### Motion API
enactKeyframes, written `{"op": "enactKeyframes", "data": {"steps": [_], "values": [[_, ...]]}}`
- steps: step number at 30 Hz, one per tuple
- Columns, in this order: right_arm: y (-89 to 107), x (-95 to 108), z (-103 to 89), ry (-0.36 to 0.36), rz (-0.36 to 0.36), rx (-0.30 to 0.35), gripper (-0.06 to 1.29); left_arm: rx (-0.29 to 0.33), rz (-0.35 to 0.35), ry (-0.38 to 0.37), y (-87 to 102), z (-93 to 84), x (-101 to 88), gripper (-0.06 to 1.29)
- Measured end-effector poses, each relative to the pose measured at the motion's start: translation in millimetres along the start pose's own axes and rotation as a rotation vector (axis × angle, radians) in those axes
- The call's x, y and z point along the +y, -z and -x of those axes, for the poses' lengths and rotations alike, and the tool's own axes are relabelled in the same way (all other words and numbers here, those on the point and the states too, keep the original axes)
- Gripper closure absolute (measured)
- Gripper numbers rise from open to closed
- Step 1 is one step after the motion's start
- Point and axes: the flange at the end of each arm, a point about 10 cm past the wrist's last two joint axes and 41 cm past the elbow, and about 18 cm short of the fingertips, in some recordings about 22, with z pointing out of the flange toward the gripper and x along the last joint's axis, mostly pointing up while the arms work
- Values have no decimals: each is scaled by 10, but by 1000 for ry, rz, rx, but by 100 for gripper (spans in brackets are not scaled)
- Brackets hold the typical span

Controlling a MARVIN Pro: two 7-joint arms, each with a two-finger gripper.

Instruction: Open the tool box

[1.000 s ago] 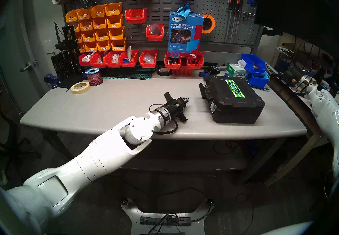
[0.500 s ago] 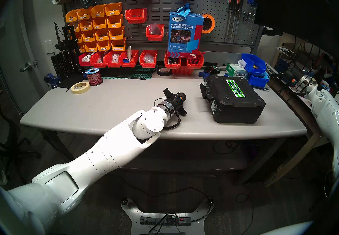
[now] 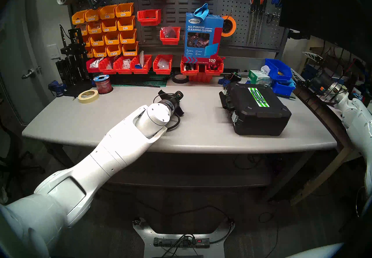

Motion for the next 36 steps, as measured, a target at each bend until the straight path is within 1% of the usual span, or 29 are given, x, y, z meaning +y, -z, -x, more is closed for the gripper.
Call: {"op": "enactKeyframes", "data": {"steps": [2,7,14,22,25,26,27,28,29,36], "values": [[0,-1,0,1,-1,0,-1,-40,-20,14,-15,89,-139,125],[1,-3,0,2,-3,0,-1,-88,-47,46,-11,206,-355,125],[1,-3,0,4,-4,1,-1,-132,-84,94,26,329,-648,125],[1,-4,0,5,-4,1,-1,-189,-129,148,57,572,-994,125],[2,-4,1,6,-4,1,-1,-198,-139,160,69,628,-1073,125],[3,-5,1,6,-4,1,-1,-199,-142,163,73,637,-1090,106],[3,-5,2,7,-4,1,-1,-198,-143,165,76,642,-1103,35],[3,-5,2,7,-4,1,-1,-198,-143,167,79,645,-1112,10],[4,-6,2,8,-5,1,-1,-197,-144,168,81,647,-1118,0],[8,-7,5,9,-4,0,-1,-193,-143,173,87,649,-1133,-2]]}}
